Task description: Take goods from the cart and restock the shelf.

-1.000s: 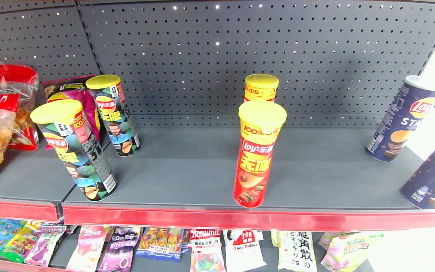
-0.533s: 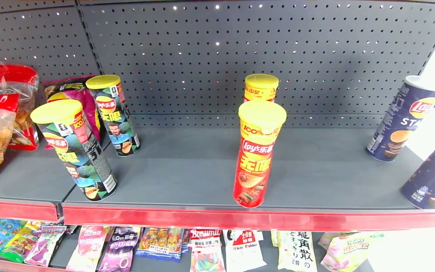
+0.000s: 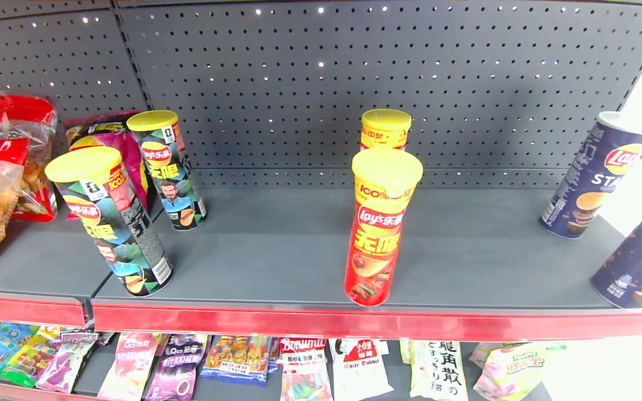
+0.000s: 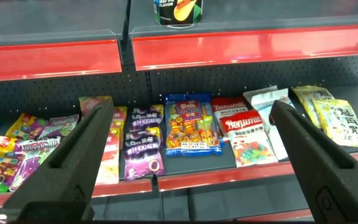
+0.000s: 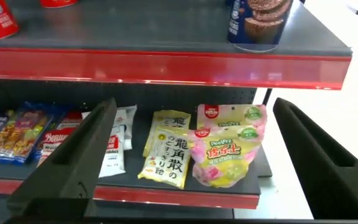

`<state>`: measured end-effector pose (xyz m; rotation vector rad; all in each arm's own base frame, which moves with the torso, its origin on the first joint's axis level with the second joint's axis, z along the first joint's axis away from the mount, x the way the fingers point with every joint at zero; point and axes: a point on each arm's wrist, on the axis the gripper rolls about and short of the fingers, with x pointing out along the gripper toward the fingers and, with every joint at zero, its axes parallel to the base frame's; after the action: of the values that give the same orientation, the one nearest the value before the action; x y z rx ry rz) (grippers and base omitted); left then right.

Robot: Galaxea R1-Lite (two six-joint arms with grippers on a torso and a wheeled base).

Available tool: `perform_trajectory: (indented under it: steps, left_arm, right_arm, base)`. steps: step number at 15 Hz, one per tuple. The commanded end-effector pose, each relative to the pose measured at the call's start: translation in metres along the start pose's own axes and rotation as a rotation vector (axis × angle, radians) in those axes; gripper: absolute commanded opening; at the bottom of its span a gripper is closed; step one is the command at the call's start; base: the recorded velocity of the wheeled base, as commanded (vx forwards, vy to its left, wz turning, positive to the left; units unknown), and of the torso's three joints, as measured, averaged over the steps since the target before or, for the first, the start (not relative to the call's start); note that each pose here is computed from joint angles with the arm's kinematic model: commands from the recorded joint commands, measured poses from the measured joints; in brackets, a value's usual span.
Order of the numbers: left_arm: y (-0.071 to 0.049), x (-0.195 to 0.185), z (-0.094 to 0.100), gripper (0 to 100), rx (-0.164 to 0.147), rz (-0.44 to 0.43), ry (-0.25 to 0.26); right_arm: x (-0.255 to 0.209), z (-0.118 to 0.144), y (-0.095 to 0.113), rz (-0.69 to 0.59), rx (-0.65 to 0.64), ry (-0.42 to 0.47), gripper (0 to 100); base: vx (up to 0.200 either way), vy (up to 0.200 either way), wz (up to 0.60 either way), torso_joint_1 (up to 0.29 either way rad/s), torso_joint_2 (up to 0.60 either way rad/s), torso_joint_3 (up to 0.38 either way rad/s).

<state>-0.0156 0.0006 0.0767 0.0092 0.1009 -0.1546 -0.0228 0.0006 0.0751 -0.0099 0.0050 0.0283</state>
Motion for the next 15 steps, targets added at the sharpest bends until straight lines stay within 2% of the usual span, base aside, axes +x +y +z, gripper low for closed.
perform_trajectory:
  steps: [1, 15]
  left_arm:
    - [0.0000, 0.0001, 0.0000, 100, 0.000, 0.000, 0.001]
    - [0.0000, 0.0001, 0.0000, 100, 0.000, 0.000, 0.001]
  right_arm:
    - [0.0000, -0.0001, -0.0001, -0.005, 0.001, 0.000, 100]
    - [0.0000, -0.0001, -0.0002, -0.011, 0.001, 0.000, 100]
  base:
    - [0.000, 0.000, 0.00, 0.000, 0.00, 0.000]
    - [0.000, 0.000, 0.00, 0.000, 0.00, 0.000]
